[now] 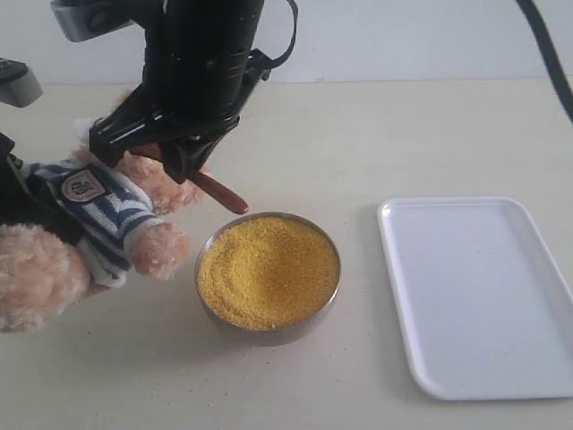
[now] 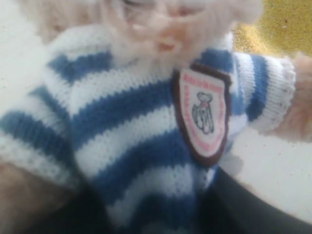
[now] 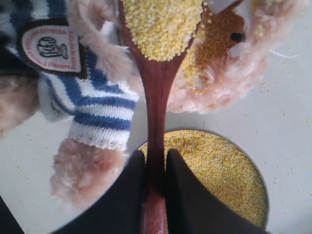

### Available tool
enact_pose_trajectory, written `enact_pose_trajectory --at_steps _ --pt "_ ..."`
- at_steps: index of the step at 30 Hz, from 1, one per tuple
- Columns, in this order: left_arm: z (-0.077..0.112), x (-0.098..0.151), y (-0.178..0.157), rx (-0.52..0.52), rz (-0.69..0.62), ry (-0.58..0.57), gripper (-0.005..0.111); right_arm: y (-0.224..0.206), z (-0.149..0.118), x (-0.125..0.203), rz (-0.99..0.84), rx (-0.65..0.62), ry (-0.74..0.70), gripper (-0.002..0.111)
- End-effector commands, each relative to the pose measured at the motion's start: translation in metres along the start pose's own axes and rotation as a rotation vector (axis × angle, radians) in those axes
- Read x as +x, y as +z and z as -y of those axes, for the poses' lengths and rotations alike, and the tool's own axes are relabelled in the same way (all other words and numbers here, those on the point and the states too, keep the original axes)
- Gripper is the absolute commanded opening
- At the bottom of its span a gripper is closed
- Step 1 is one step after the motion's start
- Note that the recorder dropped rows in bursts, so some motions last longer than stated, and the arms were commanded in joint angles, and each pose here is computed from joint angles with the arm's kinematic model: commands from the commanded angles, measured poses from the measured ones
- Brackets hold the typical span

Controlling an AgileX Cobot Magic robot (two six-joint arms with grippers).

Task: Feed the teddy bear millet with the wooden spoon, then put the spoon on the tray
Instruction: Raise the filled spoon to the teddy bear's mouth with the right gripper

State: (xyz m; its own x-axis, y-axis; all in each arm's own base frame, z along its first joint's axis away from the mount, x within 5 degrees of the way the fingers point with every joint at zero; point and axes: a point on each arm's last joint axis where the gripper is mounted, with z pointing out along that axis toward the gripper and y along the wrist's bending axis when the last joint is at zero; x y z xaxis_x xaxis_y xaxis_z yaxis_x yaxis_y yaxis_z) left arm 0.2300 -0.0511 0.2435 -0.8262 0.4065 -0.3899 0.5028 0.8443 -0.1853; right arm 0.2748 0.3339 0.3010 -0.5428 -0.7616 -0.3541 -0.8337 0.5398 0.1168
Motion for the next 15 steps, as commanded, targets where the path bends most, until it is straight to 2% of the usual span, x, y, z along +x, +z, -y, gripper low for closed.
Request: enact_pose_trajectory --at_steps 1,3,4,5,9,15 --pt "0.002 -0.004 -0.004 0.002 0.033 0.0 0.004 -0.002 0.007 -0.001 0.021 -0.062 0.044 0.0" --pt "0.002 -0.004 -0.004 0.002 0.033 0.0 0.004 -0.002 0.015 -0.003 0.046 -0.169 0.1 0.0" --pt "0.002 -0.004 -0.004 0.001 0.032 0.001 0.004 -0.003 0.019 -0.005 0.073 -0.263 0.145 0.0" --pt "0.002 -0.004 -0.004 0.001 0.032 0.001 0.004 -0.004 0.02 -0.005 0.084 -0.295 0.161 0.0" --pt "0.002 -0.004 -0.004 0.001 0.032 0.001 0.004 -0.005 0.029 -0.005 0.095 -0.31 0.19 0.0" --pt "0.001 -0.003 -0.004 -0.005 0.028 0.007 0.004 -0.005 0.04 -0.005 0.12 -0.412 0.281 0.0"
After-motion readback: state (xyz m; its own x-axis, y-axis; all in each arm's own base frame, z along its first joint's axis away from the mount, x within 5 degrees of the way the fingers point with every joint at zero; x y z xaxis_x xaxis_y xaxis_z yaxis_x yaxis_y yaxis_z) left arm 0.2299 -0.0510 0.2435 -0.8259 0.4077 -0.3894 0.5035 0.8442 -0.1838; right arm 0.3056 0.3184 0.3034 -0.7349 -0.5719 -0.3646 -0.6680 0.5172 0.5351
